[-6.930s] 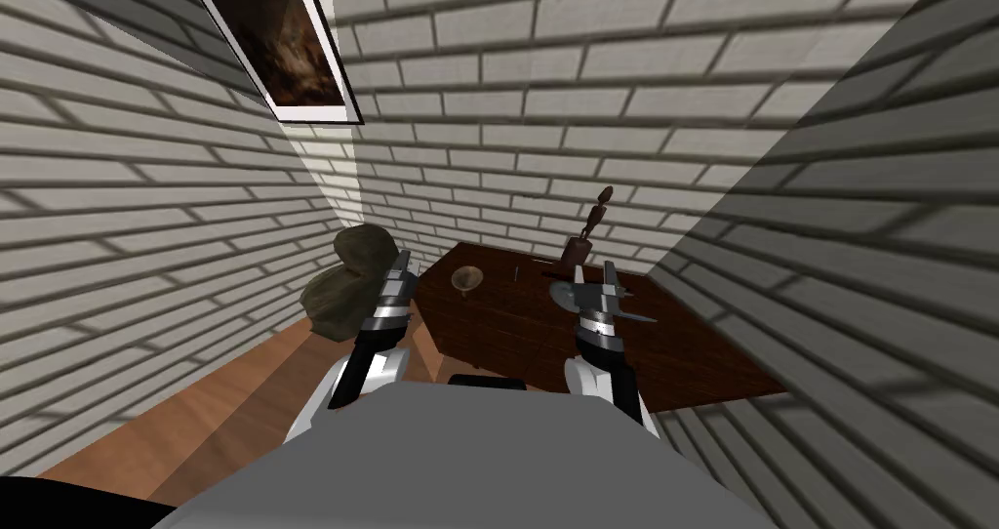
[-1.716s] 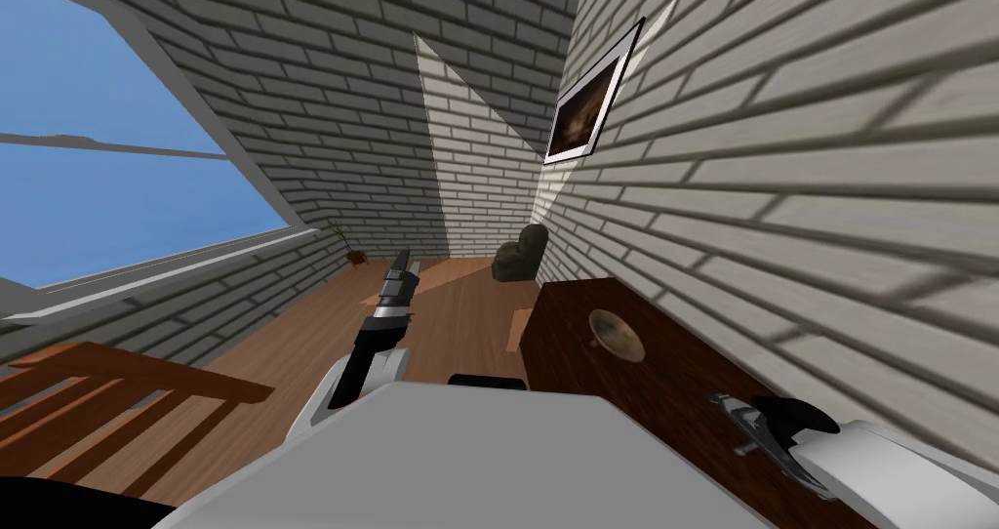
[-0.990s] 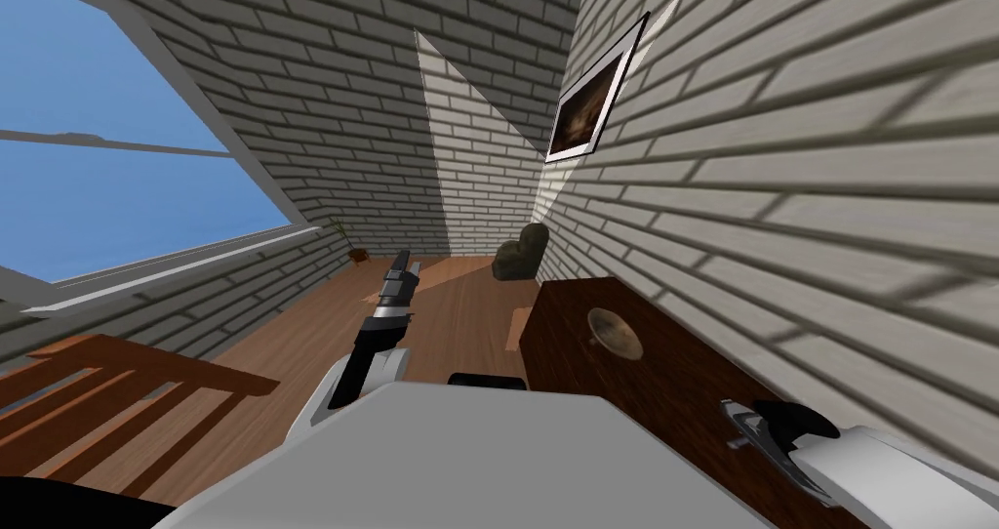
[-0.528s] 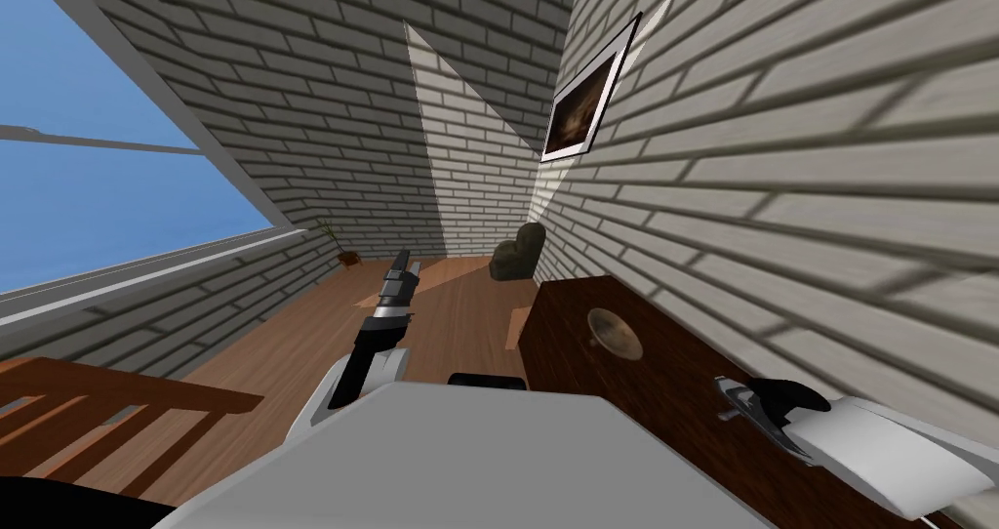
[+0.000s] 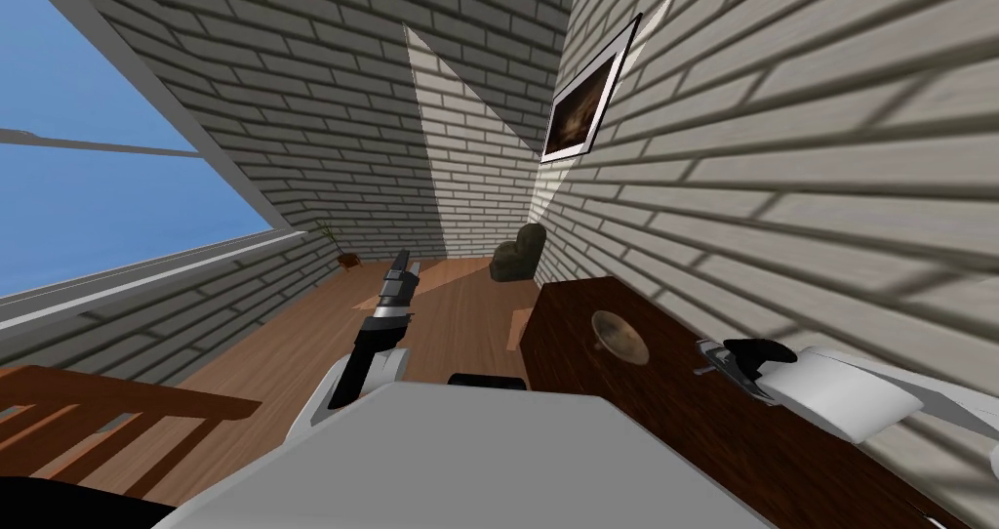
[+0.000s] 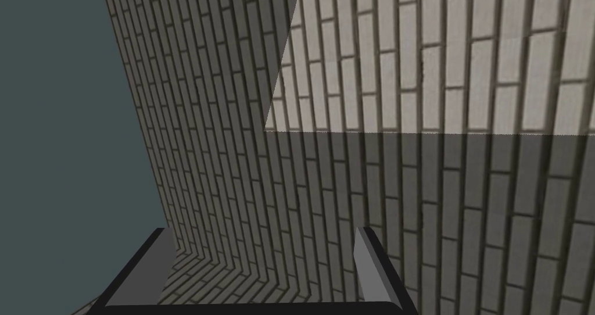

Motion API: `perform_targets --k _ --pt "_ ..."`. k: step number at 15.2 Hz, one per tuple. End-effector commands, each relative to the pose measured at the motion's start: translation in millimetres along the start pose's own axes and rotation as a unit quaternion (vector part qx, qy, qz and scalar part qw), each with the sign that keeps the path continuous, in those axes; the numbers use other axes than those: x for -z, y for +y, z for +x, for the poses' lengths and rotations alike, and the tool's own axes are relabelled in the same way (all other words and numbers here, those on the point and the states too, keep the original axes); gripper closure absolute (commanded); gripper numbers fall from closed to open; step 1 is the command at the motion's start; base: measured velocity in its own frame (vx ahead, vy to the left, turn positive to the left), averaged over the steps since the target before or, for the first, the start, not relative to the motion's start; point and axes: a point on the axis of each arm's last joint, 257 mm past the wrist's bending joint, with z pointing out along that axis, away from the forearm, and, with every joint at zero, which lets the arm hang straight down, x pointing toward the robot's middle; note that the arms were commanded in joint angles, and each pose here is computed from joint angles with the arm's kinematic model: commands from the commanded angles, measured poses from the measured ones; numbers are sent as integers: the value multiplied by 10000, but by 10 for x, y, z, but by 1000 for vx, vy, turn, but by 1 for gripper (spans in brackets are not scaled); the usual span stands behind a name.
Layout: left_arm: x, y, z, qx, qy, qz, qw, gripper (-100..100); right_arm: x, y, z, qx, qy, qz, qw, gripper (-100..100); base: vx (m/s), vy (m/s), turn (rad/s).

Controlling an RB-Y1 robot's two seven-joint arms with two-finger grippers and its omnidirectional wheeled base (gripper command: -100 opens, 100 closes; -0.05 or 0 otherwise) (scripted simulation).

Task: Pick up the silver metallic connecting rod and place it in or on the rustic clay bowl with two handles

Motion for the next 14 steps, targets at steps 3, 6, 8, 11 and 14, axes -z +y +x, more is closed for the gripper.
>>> perform_targets --k 3,6,8,11,14 --pt "0 0 0 0 0 0 10000 0 123 289 -57 2 -13 -142 9999 100 32 44 -30" --pt "0 0 0 0 0 0 10000 0 221 517 -63 12 4 -234 9997 100 24 35 -28" --pt "0 0 0 0 0 0 10000 0 323 729 -39 34 43 -301 9995 100 31 54 -69" --pt "0 0 0 0 0 0 10000 0 425 920 9 70 100 -344 9993 100 47 82 -83" --pt "0 0 0 0 0 0 10000 0 574 1162 117 141 206 -368 9990 100 56 84 -81"
